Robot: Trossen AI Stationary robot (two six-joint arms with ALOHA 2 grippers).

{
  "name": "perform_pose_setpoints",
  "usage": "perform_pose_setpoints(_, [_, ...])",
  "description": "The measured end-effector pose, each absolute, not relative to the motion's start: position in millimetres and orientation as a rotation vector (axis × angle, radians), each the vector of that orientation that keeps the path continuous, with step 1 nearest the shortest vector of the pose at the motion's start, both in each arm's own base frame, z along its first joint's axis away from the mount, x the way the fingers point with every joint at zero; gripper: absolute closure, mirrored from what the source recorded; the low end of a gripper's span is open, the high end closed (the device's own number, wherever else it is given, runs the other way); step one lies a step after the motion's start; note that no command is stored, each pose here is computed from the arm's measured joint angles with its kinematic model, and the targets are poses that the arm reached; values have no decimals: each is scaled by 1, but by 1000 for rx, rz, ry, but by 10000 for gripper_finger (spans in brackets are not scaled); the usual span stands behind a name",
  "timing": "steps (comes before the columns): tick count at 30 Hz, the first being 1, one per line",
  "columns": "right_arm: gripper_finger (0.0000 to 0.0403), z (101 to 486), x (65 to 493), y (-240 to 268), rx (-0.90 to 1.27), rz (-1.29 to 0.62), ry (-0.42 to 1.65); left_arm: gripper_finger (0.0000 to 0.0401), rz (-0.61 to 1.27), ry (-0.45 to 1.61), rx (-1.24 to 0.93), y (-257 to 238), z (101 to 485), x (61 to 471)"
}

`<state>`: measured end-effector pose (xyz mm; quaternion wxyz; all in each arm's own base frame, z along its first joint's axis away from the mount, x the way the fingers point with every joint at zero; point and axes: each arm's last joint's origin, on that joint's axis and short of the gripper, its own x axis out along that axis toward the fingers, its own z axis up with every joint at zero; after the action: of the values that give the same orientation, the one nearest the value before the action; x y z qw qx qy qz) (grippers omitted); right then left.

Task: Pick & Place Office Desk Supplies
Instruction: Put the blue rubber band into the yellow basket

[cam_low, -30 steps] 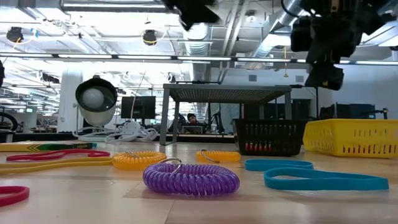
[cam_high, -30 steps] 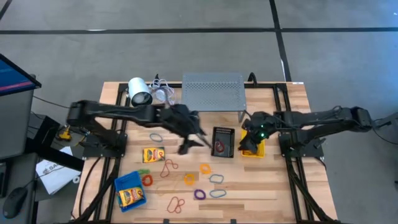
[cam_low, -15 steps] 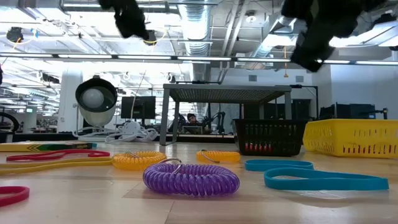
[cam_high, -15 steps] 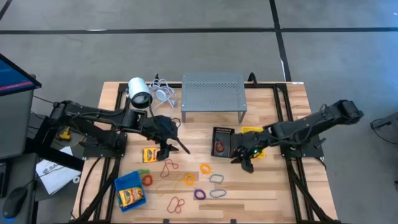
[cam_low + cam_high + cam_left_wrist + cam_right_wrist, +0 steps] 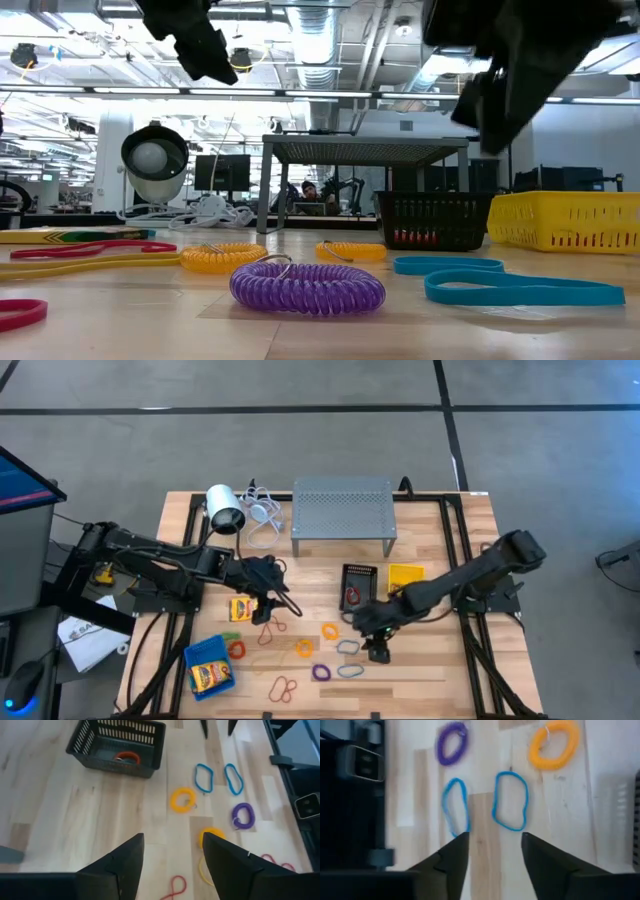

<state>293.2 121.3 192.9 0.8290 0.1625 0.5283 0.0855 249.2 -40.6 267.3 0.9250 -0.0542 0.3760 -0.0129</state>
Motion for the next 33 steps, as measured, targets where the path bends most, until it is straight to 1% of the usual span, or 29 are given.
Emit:
perform_pose_setpoints(4, [190, 179, 313, 129, 406, 123, 1167, 214, -42, 749, -65, -41, 269, 251])
perform_pose_setpoints(8, [187, 168, 328, 140, 387, 98, 1242, 223, -57, 742, -21, -40, 269, 251])
perform_pose_setpoints(11, [198, 159, 336, 147, 345, 88, 1297, 227, -58, 741, -16, -39, 269, 251])
perform_pose_setpoints(16, [228, 150, 348, 156, 264, 75, 1358, 230, -62, 742, -14, -40, 269, 251])
perform_pose_setpoints(24, [274, 144, 356, 159, 182, 30, 1343, 230, -62, 739, -14, -40, 269, 251])
perform_pose_setpoints(30, [291, 141, 356, 161, 156, 20, 1328, 233, -62, 738, -17, -40, 269, 251])
perform_pose_setpoints(33, [293, 135, 355, 166, 180, 70, 1365, 233, -63, 742, -22, -40, 269, 251])
